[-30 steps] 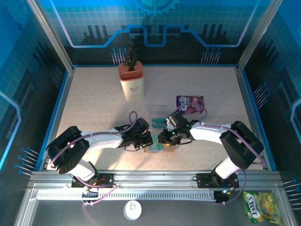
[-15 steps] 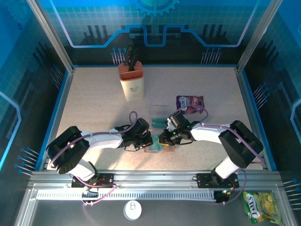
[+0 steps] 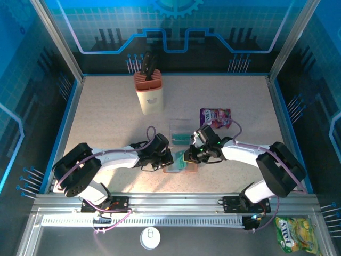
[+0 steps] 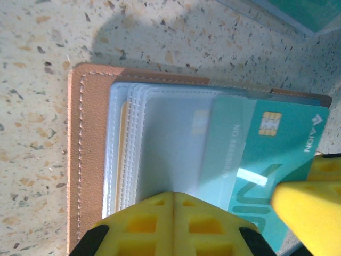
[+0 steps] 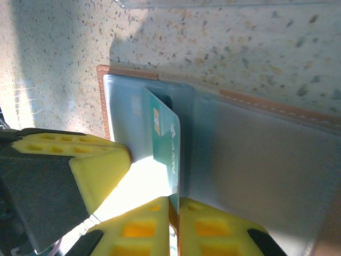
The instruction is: Take the credit cards out of the card holder
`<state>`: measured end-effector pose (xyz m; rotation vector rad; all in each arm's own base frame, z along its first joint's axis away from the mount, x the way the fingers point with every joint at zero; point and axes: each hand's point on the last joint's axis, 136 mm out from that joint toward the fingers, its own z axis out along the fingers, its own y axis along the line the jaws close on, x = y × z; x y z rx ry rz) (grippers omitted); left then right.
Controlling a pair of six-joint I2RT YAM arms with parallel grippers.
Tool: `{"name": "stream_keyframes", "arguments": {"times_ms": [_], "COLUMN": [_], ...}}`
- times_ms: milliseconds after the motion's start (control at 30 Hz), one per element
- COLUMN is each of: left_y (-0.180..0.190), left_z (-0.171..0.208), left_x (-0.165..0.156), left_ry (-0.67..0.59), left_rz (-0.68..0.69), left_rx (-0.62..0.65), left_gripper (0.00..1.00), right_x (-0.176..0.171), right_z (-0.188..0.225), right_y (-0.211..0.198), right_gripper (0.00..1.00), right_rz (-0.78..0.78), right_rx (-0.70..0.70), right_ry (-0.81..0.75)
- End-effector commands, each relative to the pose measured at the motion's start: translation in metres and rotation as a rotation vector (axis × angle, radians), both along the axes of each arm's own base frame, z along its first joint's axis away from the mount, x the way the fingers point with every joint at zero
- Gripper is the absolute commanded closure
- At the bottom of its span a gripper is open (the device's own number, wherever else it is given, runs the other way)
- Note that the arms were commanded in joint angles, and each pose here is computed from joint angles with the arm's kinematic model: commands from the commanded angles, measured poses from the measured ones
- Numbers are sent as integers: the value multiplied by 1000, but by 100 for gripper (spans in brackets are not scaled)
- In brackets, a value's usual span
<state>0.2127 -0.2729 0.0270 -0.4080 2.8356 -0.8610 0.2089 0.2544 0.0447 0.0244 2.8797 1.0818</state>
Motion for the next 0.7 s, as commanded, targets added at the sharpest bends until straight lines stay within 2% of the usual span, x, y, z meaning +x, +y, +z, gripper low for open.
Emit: {"name": "stream_keyframes", "arguments": {"times_ms": [0,233,400,667], "left_y": [9,2,7,26], "left_z": [-4,7,21,53], "left_x": [-6,-3,2,7], "left_ry": [1,-12,-68,-201], "left_rz": [0,-4,5,18], "left_rx": [39,3,-4,0], "left_gripper": [100,97,93,79], "right_x": [-3,1,11,31], "right_z": [2,26,37,64], "right_y": [-15,-22,-31,-30], "right_gripper": [90,97,100,100], "right_rz": [-2,56,121,385], "right_rx": [-46,-94,-172,-269], "right_ry": [-10,-78,-146,-327]}}
